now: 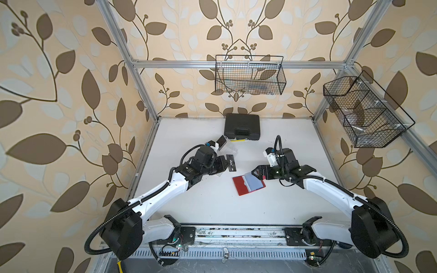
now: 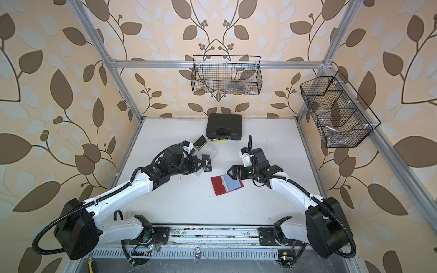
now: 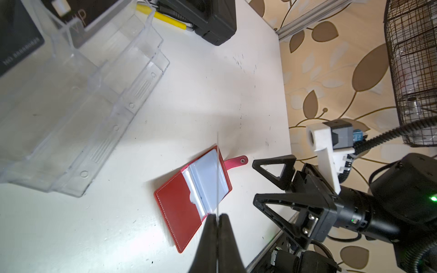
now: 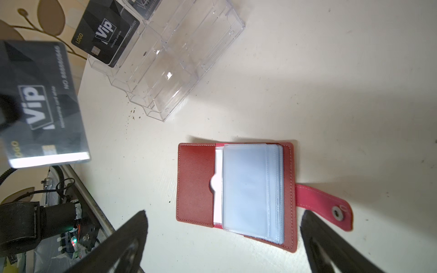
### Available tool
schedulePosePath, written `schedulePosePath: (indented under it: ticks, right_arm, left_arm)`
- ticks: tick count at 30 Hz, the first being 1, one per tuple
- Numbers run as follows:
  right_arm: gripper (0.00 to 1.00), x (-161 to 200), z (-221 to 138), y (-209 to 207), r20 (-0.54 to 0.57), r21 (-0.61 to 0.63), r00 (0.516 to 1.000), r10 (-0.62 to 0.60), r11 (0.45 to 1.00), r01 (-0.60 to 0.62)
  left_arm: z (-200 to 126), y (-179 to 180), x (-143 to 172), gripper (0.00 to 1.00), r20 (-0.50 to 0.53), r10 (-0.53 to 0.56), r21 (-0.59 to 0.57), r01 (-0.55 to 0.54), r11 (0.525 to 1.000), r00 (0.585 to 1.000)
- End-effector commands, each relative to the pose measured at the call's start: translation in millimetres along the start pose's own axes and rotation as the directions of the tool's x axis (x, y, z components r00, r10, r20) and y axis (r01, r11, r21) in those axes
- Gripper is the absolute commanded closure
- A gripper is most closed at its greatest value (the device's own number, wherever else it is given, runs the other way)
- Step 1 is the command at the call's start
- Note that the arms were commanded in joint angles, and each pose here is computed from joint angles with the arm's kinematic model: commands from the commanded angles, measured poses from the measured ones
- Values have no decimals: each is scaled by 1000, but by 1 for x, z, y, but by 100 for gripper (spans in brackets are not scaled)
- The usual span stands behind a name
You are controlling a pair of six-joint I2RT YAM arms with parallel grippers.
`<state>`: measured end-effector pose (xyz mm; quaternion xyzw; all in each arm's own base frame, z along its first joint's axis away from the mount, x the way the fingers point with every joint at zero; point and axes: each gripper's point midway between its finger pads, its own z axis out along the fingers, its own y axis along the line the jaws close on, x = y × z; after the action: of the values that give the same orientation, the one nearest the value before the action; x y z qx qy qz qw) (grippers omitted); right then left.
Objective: Take the credit cards out of the card holder
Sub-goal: Place the credit card in the storage box.
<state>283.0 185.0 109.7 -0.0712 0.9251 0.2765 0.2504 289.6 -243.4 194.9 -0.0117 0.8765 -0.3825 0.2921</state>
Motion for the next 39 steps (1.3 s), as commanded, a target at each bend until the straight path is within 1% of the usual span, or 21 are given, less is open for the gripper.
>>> schedulePosePath:
  ticks: [1, 5, 10, 19, 30, 38, 39]
  right_arm:
    - [0, -1, -7, 5, 8, -9, 1000, -28, 1000, 28]
    - [0, 2, -10, 5, -7, -17, 999, -41, 999, 40]
    - [0, 5, -12, 4, -20, -28, 999, -43, 999, 43]
    - [0, 4, -15, 4, -20, -50, 999, -49, 998, 48]
    - [0, 5, -16, 2, -25, -70, 998, -55, 996, 53]
    - [0, 3, -16, 1, -27, -87, 998, -52, 995, 50]
    - [0, 3, -16, 1, -29, -89, 998, -54, 995, 51]
  left_arm:
    - [-14, -3, -8, 100, -31, 112, -31, -113, 993, 993]
    - [-26, -5, -25, 100, -33, 161, -60, -163, 985, 986]
    - [-38, -2, -43, 100, -29, 198, -88, -199, 976, 980]
    - [-48, 6, -64, 100, -65, 269, -134, -276, 952, 961]
    - [-55, 17, -79, 100, -157, 354, -195, -380, 904, 922]
    - [-60, 24, -89, 100, -223, 417, -227, -463, 857, 881]
    - [-52, 31, -88, 100, -258, 410, -232, -469, 852, 875]
